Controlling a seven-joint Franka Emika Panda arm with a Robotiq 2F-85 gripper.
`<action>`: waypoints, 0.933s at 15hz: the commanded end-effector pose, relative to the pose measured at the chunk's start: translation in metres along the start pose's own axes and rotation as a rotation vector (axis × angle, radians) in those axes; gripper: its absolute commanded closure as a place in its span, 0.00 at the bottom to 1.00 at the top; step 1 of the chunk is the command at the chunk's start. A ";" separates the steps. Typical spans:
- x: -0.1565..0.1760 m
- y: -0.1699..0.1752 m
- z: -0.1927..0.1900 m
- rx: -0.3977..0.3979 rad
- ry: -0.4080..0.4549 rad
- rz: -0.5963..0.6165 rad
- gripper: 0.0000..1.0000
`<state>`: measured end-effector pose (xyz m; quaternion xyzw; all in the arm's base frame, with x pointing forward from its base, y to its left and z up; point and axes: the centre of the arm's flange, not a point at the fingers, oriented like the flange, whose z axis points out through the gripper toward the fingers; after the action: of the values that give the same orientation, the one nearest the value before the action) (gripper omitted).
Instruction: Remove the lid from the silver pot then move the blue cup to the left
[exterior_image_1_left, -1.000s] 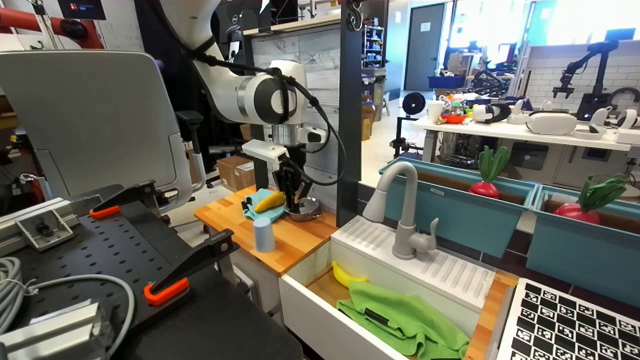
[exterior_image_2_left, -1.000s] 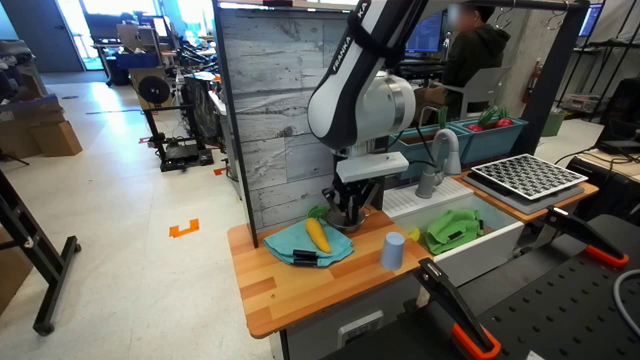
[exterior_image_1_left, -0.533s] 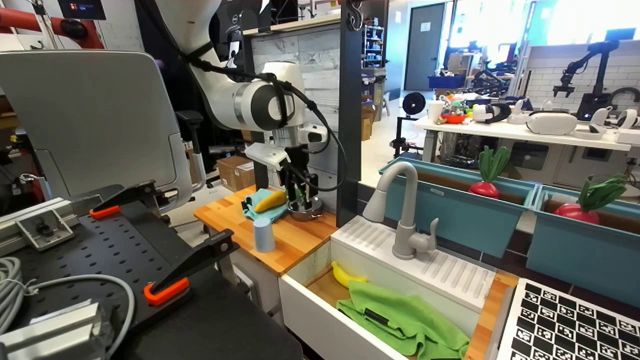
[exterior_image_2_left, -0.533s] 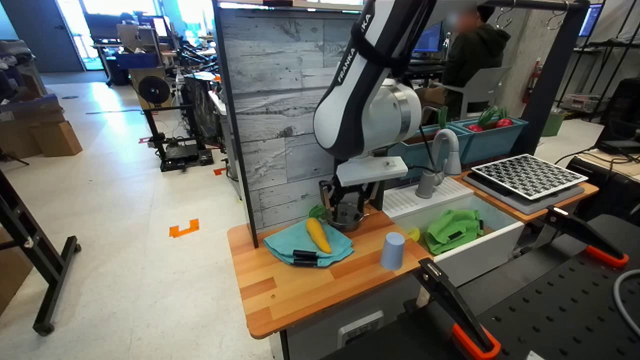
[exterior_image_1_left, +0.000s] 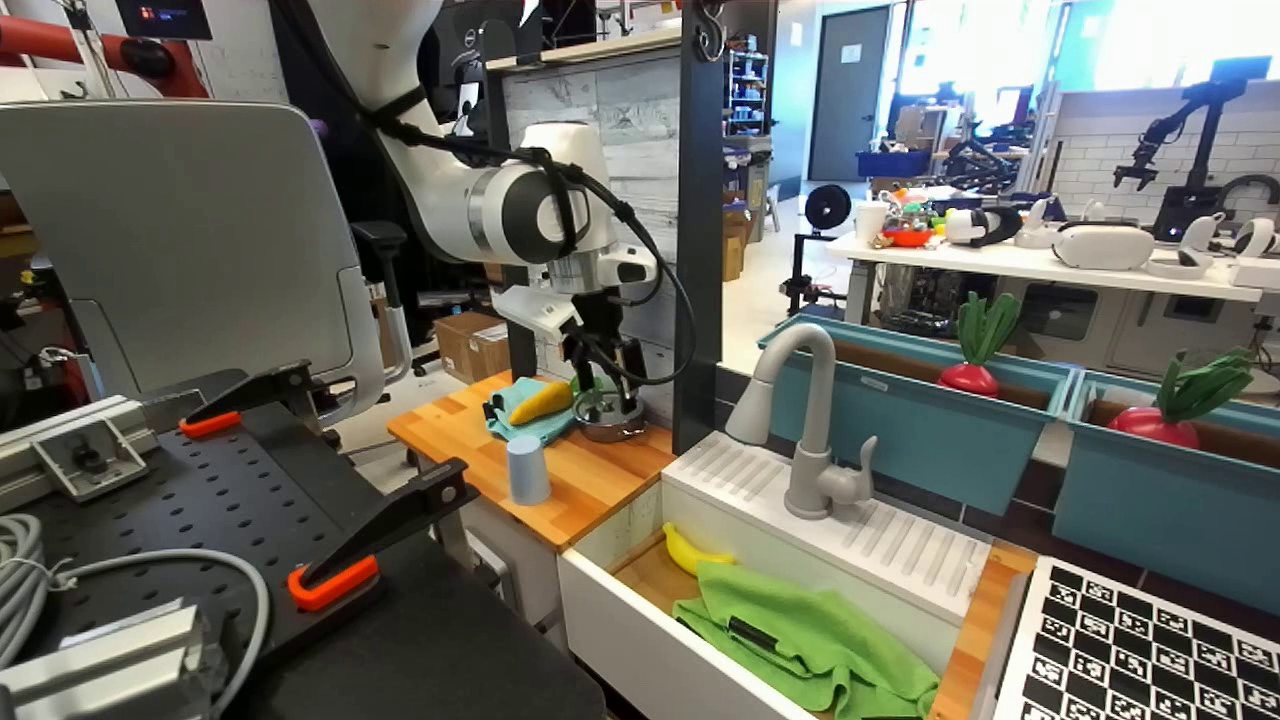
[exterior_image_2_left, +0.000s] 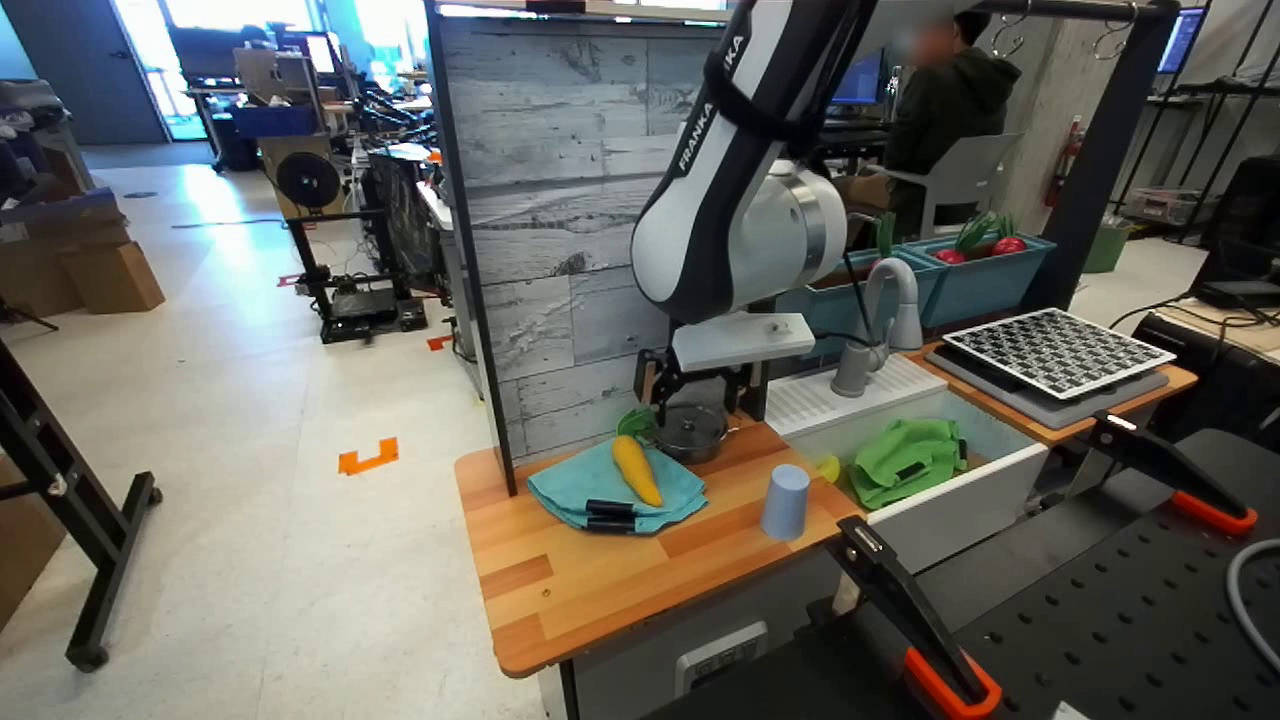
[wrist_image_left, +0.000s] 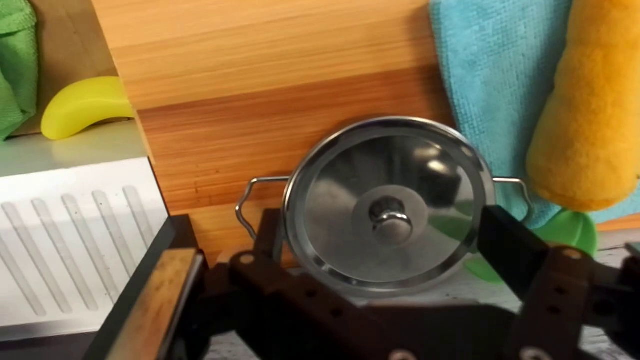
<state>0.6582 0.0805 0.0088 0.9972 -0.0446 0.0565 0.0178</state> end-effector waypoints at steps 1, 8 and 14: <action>0.005 -0.004 0.005 -0.017 0.033 0.004 0.26; 0.007 -0.004 0.008 -0.040 0.037 0.003 0.80; 0.003 -0.002 -0.001 -0.035 0.027 0.007 0.95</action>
<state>0.6598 0.0820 0.0090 0.9962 -0.0517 0.0620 0.0328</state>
